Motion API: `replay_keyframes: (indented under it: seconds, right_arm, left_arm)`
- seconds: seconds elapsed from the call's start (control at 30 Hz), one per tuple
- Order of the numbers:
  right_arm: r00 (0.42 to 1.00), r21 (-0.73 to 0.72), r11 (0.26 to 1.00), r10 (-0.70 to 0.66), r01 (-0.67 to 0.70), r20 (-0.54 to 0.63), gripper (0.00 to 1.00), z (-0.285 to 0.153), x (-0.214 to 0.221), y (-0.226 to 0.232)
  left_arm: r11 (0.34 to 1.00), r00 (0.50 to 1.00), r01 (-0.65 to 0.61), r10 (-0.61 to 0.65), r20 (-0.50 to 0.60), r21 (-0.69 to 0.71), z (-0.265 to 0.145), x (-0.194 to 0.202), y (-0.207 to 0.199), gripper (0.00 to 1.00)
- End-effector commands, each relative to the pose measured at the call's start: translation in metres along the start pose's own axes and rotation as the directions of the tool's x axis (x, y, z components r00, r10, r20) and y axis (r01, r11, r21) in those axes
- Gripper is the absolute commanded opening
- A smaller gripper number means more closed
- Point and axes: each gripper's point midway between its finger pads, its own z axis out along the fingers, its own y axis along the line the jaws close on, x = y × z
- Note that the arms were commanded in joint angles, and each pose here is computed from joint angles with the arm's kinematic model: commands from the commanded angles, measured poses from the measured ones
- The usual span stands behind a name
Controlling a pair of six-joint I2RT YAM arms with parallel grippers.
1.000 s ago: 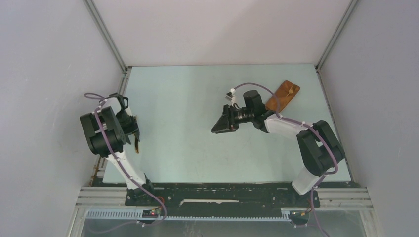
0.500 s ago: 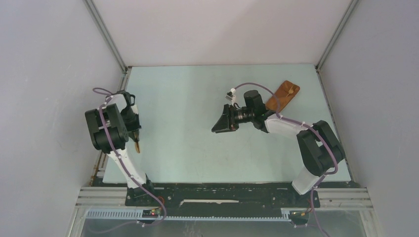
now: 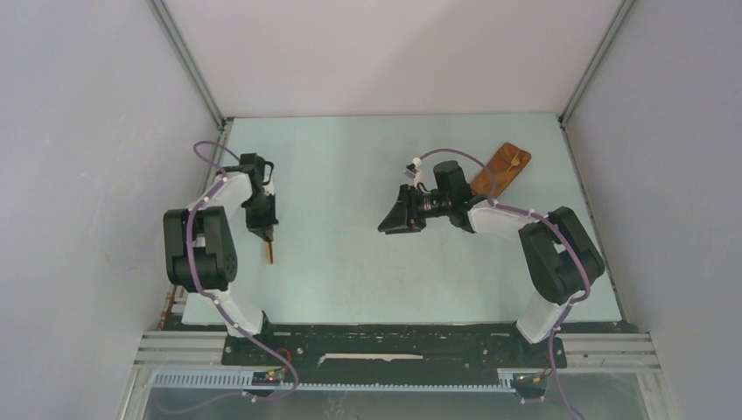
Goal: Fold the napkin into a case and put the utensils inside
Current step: Pick up the knife from the corner of the board, then pass from the left arm to the right
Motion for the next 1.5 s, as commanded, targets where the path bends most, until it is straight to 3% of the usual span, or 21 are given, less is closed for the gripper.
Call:
replay_keyframes:
  seconds: [0.0, 0.2, 0.47, 0.67, 0.87, 1.0, 1.07, 1.1, 1.13, 1.17, 1.23, 1.3, 1.47]
  right_arm:
    - [0.999, 0.021, 0.999, 0.03, -0.031, 0.02, 0.54, 0.003, -0.006, -0.017]
    - [0.998, -0.011, 0.999, 0.052, -0.052, 0.048, 0.59, 0.011, -0.016, -0.022]
    - [0.995, -0.081, 0.995, 0.072, -0.065, 0.076, 0.6, 0.012, -0.026, -0.026]
    - [0.992, -0.028, 0.998, 0.061, -0.058, 0.108, 0.59, 0.003, -0.024, -0.037]
    - [0.986, -0.025, 0.998, 0.058, -0.055, 0.153, 0.51, -0.006, -0.03, -0.041]
    - [0.986, -0.071, 0.996, 0.061, -0.05, 0.156, 0.36, -0.006, -0.034, -0.032]
    - [0.985, -0.117, 0.993, 0.05, -0.031, 0.163, 0.19, -0.009, -0.034, -0.022]
    - [0.984, -0.148, 0.989, 0.037, -0.011, 0.173, 0.02, -0.012, -0.034, -0.016]
    - [0.981, -0.188, 0.982, 0.009, 0.028, 0.195, 0.0, -0.019, -0.034, -0.008]
    - [0.976, -0.211, 0.976, 0.002, 0.044, 0.216, 0.0, -0.025, -0.033, -0.005]
    - [0.966, -0.265, 0.959, -0.027, 0.097, 0.258, 0.0, -0.045, -0.033, 0.007]
    - [0.956, -0.308, 0.941, -0.046, 0.139, 0.289, 0.0, -0.067, -0.03, 0.018]
    - [0.951, -0.353, 0.916, -0.081, 0.189, 0.297, 0.0, -0.099, -0.015, 0.042]
  left_arm:
    - [0.998, 0.991, -0.021, 0.012, 0.134, 0.066, -0.026, -0.007, -0.04, 0.0]
    - [0.96, 0.962, -0.189, 0.14, 0.234, 0.206, -0.056, 0.004, -0.136, 0.0]
    - [0.842, 0.905, -0.4, 0.299, 0.304, 0.364, -0.08, 0.041, -0.261, 0.0]
    - [0.772, 0.87, -0.485, 0.375, 0.321, 0.412, -0.089, 0.065, -0.309, 0.0]
    - [0.735, 0.844, -0.531, 0.414, 0.342, 0.422, -0.099, 0.078, -0.326, 0.0]
    - [0.713, 0.833, -0.55, 0.432, 0.347, 0.434, -0.104, 0.088, -0.334, 0.0]
    - [0.705, 0.83, -0.555, 0.433, 0.351, 0.441, -0.107, 0.091, -0.337, 0.0]
    - [0.698, 0.83, -0.555, 0.429, 0.356, 0.453, -0.111, 0.093, -0.338, 0.0]
    - [0.681, 0.832, -0.553, 0.422, 0.361, 0.48, -0.116, 0.095, -0.342, 0.0]
    - [0.665, 0.838, -0.544, 0.404, 0.366, 0.512, -0.122, 0.096, -0.345, 0.06]
    - [0.625, 0.851, -0.524, 0.358, 0.384, 0.578, -0.136, 0.1, -0.35, 0.31]
    - [0.556, 0.862, -0.505, 0.285, 0.419, 0.66, -0.161, 0.105, -0.351, 0.46]
    - [0.308, 0.876, -0.483, 0.164, 0.454, 0.82, -0.199, 0.128, -0.352, 0.56]
